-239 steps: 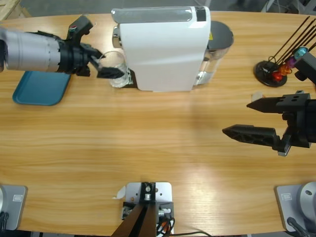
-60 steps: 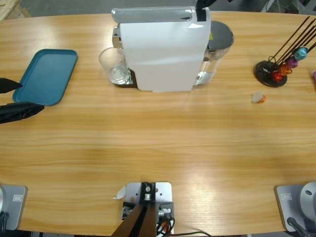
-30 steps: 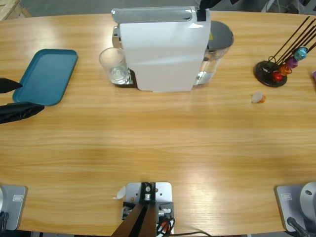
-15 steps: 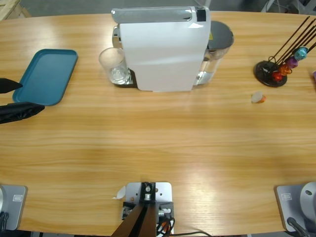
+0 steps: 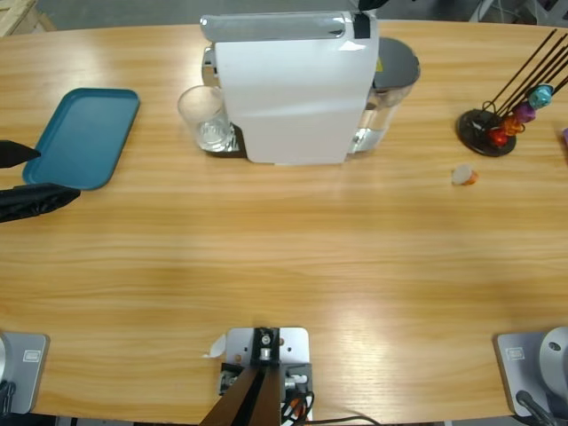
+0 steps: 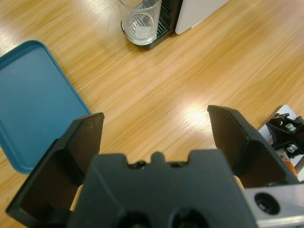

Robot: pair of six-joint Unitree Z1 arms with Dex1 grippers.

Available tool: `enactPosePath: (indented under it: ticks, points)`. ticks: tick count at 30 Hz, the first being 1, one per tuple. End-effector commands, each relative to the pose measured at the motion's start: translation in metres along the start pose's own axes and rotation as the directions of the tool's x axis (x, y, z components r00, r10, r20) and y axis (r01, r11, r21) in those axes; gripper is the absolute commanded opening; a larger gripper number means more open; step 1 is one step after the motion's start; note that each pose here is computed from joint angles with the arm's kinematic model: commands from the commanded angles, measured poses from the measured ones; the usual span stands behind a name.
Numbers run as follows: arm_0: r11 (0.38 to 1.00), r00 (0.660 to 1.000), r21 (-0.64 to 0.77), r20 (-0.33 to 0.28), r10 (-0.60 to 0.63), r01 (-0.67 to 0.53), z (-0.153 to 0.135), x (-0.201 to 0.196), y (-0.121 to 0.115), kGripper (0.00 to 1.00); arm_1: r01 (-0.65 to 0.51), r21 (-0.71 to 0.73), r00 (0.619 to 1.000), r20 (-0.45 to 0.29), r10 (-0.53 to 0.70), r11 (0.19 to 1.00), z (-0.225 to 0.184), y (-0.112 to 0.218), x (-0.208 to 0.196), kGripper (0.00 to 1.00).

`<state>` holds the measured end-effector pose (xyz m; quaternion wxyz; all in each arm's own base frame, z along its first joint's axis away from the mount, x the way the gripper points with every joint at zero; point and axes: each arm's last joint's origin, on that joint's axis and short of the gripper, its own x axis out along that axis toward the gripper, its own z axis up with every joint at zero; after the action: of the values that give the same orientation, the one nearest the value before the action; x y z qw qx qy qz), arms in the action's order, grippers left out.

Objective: Pour coffee

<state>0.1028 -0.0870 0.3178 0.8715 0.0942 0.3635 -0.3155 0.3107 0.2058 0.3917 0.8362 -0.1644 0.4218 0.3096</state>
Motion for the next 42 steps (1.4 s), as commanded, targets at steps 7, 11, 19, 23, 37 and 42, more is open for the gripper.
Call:
enactPosePath:
  ticks: [7, 11, 19, 23, 37, 42]
  points:
    - [1.000, 0.999, -0.001, -0.048, 0.011, -0.011, -0.006, 0.012, 0.000, 0.954, -0.033, 0.008, 0.997, -0.072, 0.033, 0.999, -0.015, 0.012, 0.029, 0.000]
    - [1.000, 0.999, 0.000, -0.048, 0.011, -0.011, -0.006, 0.012, 0.000, 0.954, -0.020, 0.007, 0.998, -0.066, 0.020, 1.000, -0.016, 0.012, 0.022, 0.000]
    - [1.000, 0.999, -0.001, -0.049, 0.012, -0.012, -0.006, 0.012, 0.000, 0.954, -0.011, 0.004, 0.998, -0.056, 0.011, 1.000, -0.017, 0.012, 0.010, 0.000]
    - [1.000, 0.999, -0.001, -0.049, 0.012, -0.012, -0.006, 0.012, 0.000, 0.954, -0.011, 0.004, 0.998, -0.055, 0.011, 1.000, -0.018, 0.012, 0.006, 0.000]
    - [1.000, 0.999, 0.000, -0.048, 0.011, -0.011, -0.006, 0.012, 0.000, 0.954, -0.018, -0.001, 0.998, -0.058, 0.018, 1.000, -0.015, 0.016, 0.010, 0.000]
    - [1.000, 0.999, -0.001, -0.048, 0.012, -0.012, -0.006, 0.012, 0.000, 0.954, -0.016, -0.004, 0.998, -0.061, 0.016, 1.000, -0.014, 0.016, 0.012, 0.000]
